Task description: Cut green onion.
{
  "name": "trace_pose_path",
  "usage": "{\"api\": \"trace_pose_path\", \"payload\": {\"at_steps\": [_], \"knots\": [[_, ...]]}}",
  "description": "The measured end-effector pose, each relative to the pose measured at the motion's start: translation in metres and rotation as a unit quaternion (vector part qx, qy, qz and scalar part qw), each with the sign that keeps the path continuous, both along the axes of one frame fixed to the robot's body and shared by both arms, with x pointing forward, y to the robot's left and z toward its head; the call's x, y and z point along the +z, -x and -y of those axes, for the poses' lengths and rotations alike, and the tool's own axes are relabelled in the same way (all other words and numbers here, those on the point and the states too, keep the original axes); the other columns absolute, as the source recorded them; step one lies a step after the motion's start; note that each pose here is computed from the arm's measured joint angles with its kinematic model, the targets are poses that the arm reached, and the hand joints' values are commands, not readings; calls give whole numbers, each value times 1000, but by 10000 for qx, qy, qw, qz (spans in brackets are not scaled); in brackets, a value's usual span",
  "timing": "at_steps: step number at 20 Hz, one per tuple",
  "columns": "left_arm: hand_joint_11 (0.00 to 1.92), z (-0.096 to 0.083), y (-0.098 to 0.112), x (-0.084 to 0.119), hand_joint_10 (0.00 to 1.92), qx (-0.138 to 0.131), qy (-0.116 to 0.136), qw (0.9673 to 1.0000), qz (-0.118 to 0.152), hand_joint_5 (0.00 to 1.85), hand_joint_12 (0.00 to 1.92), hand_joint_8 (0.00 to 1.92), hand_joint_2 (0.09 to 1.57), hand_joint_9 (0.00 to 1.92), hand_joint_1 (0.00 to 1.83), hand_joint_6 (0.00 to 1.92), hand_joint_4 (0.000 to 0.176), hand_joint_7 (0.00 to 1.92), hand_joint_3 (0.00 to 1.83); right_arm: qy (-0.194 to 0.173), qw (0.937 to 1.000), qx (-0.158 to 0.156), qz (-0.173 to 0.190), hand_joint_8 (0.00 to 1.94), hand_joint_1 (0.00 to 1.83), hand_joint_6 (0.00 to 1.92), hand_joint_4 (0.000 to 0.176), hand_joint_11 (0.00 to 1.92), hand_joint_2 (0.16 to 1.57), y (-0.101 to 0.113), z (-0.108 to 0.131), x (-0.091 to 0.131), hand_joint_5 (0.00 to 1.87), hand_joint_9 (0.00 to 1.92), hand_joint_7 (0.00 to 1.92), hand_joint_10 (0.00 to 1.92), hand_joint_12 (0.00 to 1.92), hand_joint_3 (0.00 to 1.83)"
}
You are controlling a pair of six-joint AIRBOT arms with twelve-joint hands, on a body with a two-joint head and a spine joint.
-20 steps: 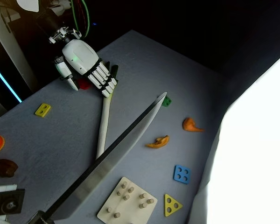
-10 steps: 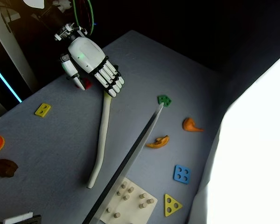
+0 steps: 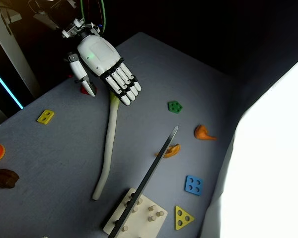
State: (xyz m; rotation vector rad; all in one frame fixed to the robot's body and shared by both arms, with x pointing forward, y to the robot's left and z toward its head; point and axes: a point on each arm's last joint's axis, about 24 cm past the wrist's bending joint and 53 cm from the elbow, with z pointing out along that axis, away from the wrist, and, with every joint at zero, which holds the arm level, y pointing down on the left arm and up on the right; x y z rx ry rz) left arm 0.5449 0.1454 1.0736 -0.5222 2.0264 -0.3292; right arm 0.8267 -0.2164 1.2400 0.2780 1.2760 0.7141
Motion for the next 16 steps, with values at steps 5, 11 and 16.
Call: {"api": "trace_pose_path", "payload": {"at_steps": [5, 11, 16], "knots": [[0, 20, -11, 12, 0, -581, -137, 9982, -23, 0, 0, 0, 1454, 0, 296, 0, 0, 0, 4, -34, 10000, -24, 17, 1941, 1562, 1921, 175, 1510, 1106, -3, -2, -8, 1210, 1456, 1411, 1921, 1921, 0], [0, 27, -19, 21, 0, -945, -391, 9947, -55, 0, 0, 0, 1445, 0, 278, 0, 0, 0, 0, 77, 9998, -24, -172, 1941, 1546, 1921, 176, 1501, 1114, -9, -7, -36, 1180, 1433, 1386, 1921, 1921, 0], [0, 28, -18, 21, 0, -889, -253, 9956, -163, 0, 0, 0, 1451, 0, 309, 0, 0, 0, 0, 66, 9999, -17, -158, 1941, 1550, 1921, 176, 1501, 1109, -9, -8, -36, 1195, 1441, 1395, 1921, 1921, 0]]}}
